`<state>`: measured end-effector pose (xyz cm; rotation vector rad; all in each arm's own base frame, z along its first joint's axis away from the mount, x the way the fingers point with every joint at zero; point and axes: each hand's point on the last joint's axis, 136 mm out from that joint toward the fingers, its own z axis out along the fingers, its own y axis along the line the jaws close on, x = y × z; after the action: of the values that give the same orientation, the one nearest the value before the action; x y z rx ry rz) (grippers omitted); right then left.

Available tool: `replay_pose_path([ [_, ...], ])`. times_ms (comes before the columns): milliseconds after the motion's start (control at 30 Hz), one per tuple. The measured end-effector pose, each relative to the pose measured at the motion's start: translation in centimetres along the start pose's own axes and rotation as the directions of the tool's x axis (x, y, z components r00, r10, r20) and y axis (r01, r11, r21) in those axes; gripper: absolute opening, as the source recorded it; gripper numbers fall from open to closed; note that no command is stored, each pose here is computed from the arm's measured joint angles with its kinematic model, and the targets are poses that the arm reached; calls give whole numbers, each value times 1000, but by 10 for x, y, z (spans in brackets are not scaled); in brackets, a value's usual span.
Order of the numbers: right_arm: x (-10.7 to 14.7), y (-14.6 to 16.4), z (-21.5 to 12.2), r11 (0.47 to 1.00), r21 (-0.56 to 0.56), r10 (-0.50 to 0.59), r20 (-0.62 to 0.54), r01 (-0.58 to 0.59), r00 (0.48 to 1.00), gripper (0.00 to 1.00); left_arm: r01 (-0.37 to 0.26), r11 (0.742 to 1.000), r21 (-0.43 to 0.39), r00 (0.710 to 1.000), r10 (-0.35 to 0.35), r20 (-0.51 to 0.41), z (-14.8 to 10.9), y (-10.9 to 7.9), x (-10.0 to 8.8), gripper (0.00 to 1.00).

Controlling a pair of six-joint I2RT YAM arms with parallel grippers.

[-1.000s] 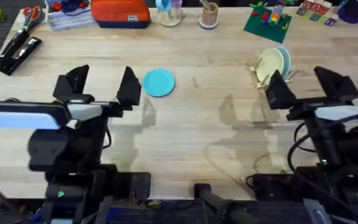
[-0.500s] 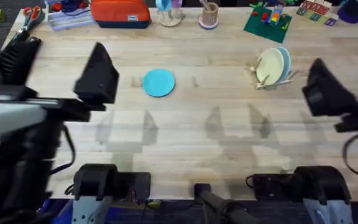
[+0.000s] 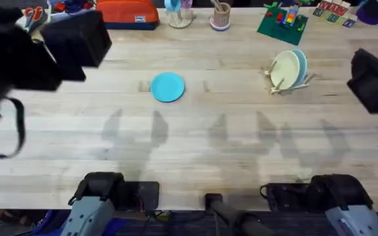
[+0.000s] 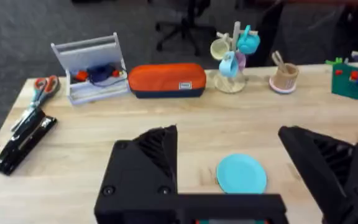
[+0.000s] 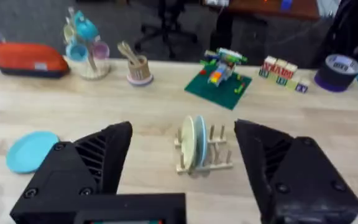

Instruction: Pick up the plates from the table one by one and place each into a slot on the dish rack.

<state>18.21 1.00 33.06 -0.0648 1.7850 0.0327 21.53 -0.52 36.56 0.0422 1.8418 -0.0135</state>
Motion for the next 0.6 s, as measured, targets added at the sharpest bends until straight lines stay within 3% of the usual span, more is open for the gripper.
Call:
replay_pose_path([
  [333,13,-1,31,1000,-17,-17,-305,12,952,993,12,1000,21,975,-7,-224,16,-2,-15,994],
  [600,4,-2,45,1000,-24,-15,-434,5,901,992,45,998,49,925,-23,-380,25,-8,-5,994],
])
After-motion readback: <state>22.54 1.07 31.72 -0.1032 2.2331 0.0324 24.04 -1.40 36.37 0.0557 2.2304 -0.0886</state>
